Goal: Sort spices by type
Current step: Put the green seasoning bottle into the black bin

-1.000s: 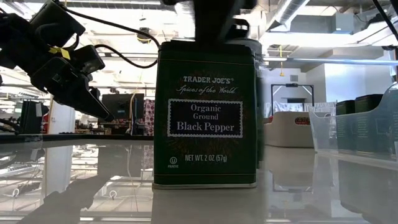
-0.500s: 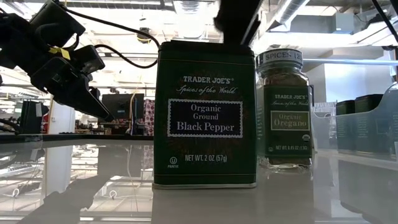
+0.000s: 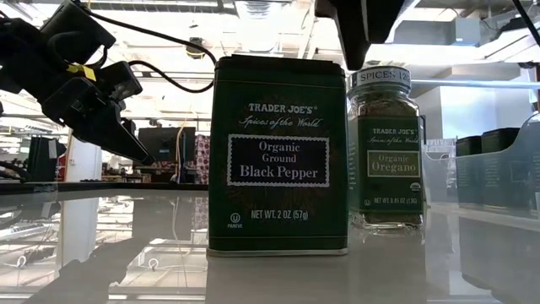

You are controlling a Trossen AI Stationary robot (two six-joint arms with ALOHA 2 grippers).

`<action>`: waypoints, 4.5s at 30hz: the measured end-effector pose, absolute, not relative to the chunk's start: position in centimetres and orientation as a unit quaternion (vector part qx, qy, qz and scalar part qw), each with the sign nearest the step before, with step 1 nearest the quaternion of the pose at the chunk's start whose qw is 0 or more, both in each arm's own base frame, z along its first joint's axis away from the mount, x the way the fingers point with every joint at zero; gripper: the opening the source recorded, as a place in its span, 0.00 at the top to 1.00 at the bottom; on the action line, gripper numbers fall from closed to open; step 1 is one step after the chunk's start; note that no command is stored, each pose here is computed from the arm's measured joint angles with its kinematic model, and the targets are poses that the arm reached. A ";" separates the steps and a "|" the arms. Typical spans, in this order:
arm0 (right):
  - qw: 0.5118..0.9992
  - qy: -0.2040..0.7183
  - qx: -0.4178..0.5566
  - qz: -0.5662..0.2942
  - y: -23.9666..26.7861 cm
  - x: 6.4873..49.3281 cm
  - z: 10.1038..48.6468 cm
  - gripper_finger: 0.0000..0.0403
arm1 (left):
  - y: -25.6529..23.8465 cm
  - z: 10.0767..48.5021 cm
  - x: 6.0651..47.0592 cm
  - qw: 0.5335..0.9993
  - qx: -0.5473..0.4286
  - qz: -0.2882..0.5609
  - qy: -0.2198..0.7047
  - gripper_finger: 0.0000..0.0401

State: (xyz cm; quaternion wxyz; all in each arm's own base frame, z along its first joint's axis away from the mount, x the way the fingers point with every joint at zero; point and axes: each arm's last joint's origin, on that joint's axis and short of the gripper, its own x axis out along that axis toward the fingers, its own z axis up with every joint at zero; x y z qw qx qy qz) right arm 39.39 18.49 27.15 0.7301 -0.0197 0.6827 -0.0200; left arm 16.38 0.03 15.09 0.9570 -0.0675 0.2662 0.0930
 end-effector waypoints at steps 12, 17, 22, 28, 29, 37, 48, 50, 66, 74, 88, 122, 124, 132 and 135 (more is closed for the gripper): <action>0.745 0.665 -0.040 -0.033 18.6 39.6 27.1 0.30 | 0.0 15.1 16.4 0.957 -0.069 0.093 0.266 0.54; 0.756 0.653 -0.027 -0.035 18.5 40.0 27.2 0.29 | 0.0 15.1 16.4 0.957 -0.069 0.093 0.266 0.54; 0.756 0.653 -0.017 -0.045 18.2 40.2 27.2 0.20 | 0.0 15.1 16.4 0.957 -0.068 0.093 0.266 0.54; 0.752 0.657 -0.018 -0.047 18.2 40.0 27.1 0.03 | 0.0 15.1 16.4 0.957 -0.068 0.093 0.266 0.54; 0.750 0.659 -0.016 -0.051 18.2 40.0 27.1 0.02 | 0.0 15.1 16.4 0.957 -0.068 0.093 0.266 0.54; 0.737 0.672 -0.019 -0.061 18.3 39.5 27.1 0.06 | 0.0 15.1 16.4 0.957 -0.069 0.093 0.266 0.54; 0.739 0.671 -0.022 -0.057 18.9 39.4 26.8 0.06 | 0.0 14.9 16.3 0.953 -0.080 0.098 0.277 0.54; 0.741 0.668 -0.032 -0.058 19.1 39.3 26.8 0.06 | 0.0 14.8 16.2 0.951 -0.079 0.098 0.281 0.54; 0.744 0.661 -0.094 -0.033 19.8 39.0 26.2 0.11 | 0.0 14.4 15.9 0.942 -0.100 0.107 0.300 0.54; 0.712 0.691 -0.124 -0.032 20.4 38.0 23.1 0.12 | 0.0 14.4 15.9 0.941 -0.104 0.109 0.301 0.54; 0.735 0.664 -0.131 -0.038 20.8 38.3 21.9 0.12 | 0.0 14.4 15.9 0.940 -0.116 0.113 0.301 0.54; 0.794 0.608 -0.023 -0.025 18.3 36.4 20.8 0.33 | 0.0 14.3 15.9 0.939 -0.116 0.114 0.304 0.54; 0.793 0.608 -0.022 -0.024 18.3 36.4 20.8 0.40 | 0.0 14.3 15.9 0.939 -0.116 0.114 0.304 0.54; 0.790 0.612 -0.028 -0.022 18.3 36.3 20.8 0.46 | 0.0 14.3 15.9 0.939 -0.116 0.114 0.304 0.54; 0.790 0.612 -0.042 -0.012 18.1 36.4 20.8 0.46 | 0.0 14.3 15.9 0.939 -0.116 0.114 0.304 0.54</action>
